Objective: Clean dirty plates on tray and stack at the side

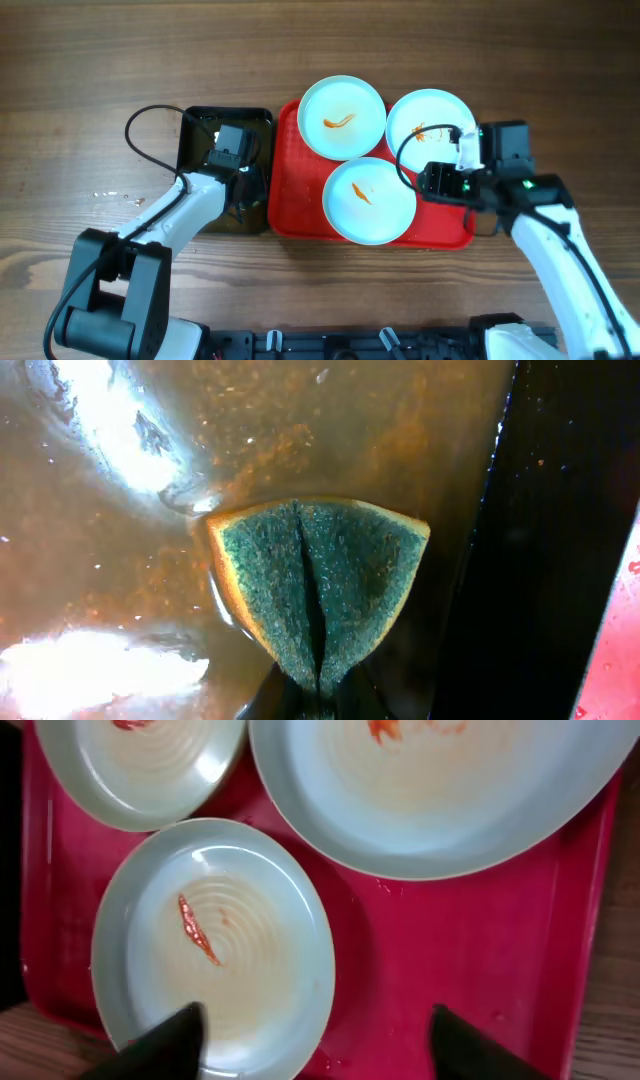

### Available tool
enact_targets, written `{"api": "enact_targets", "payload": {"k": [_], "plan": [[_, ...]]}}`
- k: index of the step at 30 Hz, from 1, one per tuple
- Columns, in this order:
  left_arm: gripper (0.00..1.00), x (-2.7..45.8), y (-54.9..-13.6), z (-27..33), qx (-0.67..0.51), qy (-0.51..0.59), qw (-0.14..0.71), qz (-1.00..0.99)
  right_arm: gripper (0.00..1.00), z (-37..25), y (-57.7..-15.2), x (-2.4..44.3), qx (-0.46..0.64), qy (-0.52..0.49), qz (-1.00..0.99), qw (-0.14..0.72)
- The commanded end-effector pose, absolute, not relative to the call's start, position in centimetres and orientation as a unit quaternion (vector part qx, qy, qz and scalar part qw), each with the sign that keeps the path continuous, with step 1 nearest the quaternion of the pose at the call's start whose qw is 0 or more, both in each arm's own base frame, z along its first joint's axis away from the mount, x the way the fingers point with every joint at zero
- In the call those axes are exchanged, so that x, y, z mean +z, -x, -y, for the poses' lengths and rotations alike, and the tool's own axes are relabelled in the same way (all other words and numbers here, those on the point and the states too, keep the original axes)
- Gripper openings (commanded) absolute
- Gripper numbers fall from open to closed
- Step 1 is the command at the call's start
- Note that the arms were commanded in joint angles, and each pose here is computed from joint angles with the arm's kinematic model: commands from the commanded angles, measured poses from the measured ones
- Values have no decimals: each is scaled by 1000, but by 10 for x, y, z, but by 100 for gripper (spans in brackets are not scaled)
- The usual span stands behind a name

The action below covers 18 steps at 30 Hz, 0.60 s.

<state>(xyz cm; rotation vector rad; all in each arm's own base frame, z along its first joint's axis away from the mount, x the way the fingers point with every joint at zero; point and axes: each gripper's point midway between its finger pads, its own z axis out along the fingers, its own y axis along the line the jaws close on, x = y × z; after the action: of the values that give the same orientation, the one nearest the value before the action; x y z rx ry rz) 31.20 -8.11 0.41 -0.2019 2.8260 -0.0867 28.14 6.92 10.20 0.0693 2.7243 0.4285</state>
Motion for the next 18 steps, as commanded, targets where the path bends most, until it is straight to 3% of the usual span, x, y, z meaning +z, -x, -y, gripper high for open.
{"api": "enact_targets", "payload": {"k": [1,3,5,9,12,15,18], "plan": [[4,7,-312,82,-29,69,160,-984,48,-68,-285,76,145,-52,-978,141],[4,7,-313,82,-29,69,161,-984,45,-71,-281,58,148,-54,-982,105],[4,7,-314,83,-33,69,163,-984,36,-76,-278,38,157,-57,-983,69],[4,8,-314,84,-34,69,164,-984,34,-85,-273,18,181,-59,-981,27],[8,8,-314,84,-34,68,164,-983,33,-85,-271,14,180,-61,-982,20],[4,8,-314,84,-34,68,164,-984,21,-85,-270,13,181,-63,-981,18],[4,8,-314,84,-34,68,164,-984,17,-85,-264,6,181,-64,-981,13]]}}
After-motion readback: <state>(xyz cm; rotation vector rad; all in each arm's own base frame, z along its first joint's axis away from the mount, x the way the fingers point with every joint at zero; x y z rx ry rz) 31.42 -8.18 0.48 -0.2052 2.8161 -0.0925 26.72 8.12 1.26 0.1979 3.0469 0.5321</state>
